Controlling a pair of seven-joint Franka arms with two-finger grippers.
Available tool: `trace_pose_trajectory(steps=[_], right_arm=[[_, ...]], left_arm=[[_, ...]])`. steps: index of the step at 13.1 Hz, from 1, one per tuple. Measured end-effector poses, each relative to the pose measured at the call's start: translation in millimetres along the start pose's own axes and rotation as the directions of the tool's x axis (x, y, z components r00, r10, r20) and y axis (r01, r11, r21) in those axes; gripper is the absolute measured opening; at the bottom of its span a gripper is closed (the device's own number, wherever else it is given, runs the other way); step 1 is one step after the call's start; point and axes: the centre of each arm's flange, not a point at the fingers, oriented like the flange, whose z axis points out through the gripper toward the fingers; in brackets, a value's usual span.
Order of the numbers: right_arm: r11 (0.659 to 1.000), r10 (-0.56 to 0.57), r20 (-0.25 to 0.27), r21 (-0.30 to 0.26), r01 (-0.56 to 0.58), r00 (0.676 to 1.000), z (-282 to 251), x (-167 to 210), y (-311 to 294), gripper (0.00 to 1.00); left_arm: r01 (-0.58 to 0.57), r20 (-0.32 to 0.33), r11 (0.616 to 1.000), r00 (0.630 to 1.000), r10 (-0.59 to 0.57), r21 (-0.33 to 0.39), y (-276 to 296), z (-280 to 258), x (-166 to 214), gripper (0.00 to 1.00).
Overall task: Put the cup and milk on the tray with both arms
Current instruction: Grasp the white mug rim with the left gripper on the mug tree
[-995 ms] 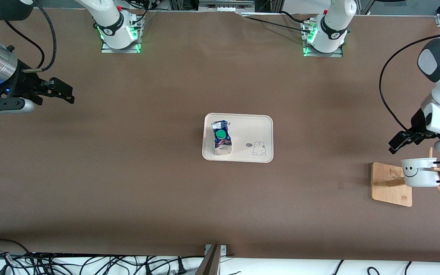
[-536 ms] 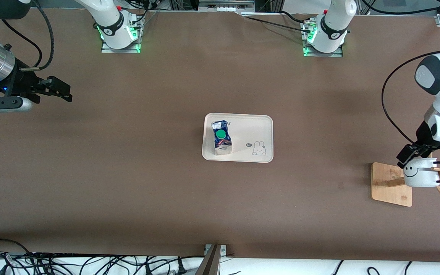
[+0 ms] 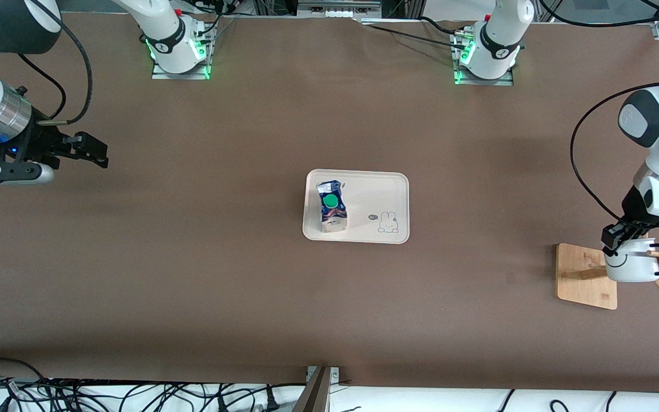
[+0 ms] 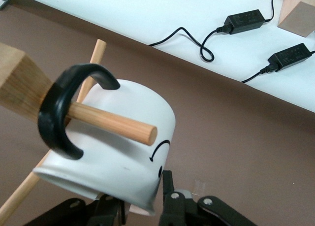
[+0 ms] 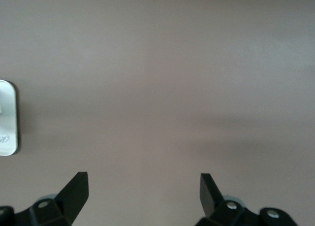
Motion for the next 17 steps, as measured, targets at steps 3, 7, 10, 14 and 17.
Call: trace_pose_trajectory(steps=[3, 7, 10, 14, 17], right_arm=[[1.000, 0.003, 0.007, -0.003, -0.003, 1.000, 4, 2, 1, 1.00], [1.000, 0.003, 0.007, -0.003, -0.003, 1.000, 4, 2, 1, 1.00], [1.000, 0.003, 0.007, -0.003, -0.003, 1.000, 4, 2, 1, 1.00], [1.000, 0.002, 0.003, -0.013, -0.002, 1.000, 4, 2, 2, 1.00], [0.997, -0.003, -0.026, -0.078, 0.001, 1.000, 3, 6, 10, 1.00]], left_arm=[[-0.009, 0.008, 1.000, 1.000, 0.009, -0.008, 9, -4, -1, 0.10], [-0.008, 0.048, 1.000, 0.999, 0.008, 0.000, 16, -14, -3, 0.10], [-0.026, 0.065, 1.000, 0.998, 0.026, -0.006, 29, -25, -7, 0.09], [-0.061, 0.088, 0.998, 0.994, 0.062, -0.018, 50, -45, -14, 0.09], [-0.105, 0.120, 0.994, 0.987, 0.108, -0.031, 76, -59, -26, 0.09]])
